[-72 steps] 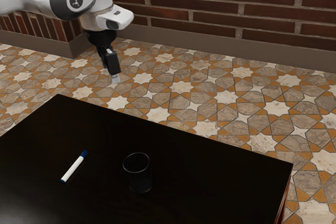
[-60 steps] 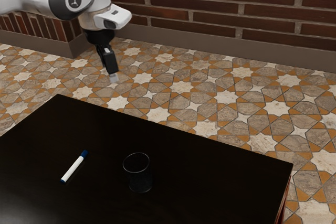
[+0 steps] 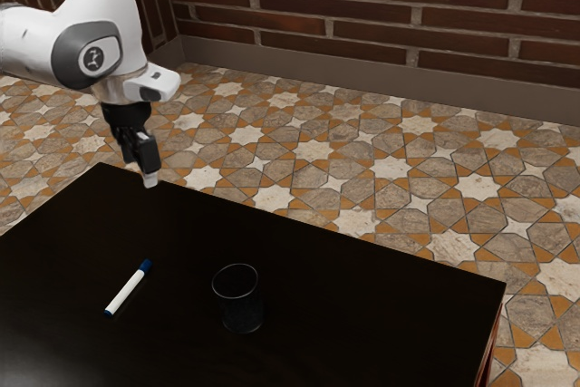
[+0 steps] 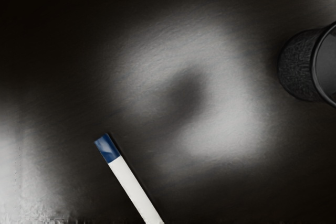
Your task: Put the marker into the pen holder.
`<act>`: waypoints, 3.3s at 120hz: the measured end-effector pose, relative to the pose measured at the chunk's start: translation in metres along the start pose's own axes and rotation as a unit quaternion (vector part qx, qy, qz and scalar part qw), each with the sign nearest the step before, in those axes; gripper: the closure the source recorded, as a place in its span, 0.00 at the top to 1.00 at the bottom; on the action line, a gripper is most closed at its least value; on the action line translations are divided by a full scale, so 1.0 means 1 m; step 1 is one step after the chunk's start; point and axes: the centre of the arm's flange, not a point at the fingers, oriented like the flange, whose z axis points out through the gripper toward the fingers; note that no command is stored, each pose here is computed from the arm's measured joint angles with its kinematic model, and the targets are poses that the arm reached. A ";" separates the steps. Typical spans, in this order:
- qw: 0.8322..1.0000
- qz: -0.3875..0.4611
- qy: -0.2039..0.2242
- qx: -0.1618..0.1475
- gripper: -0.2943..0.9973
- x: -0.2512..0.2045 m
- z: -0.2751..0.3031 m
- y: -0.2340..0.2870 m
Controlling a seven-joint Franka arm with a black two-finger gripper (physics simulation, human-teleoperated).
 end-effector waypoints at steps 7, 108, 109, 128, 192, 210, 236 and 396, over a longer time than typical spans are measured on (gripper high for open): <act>1.000 -0.004 -0.019 0.020 0.77 -0.005 0.029 -0.001; 0.975 -0.220 0.020 0.001 0.45 -0.019 0.253 -0.064; 0.975 -0.221 0.020 0.001 0.45 -0.019 0.254 -0.063; 0.973 -0.231 0.018 0.000 0.43 -0.021 0.260 -0.060; 0.969 -0.248 0.012 -0.001 0.27 -0.023 0.269 -0.057; 0.968 -0.249 0.035 0.010 0.21 -0.019 0.243 -0.057; 0.967 -0.200 0.155 0.039 0.17 0.003 0.100 0.000; 0.984 -0.111 0.140 -0.020 0.49 0.076 0.079 0.157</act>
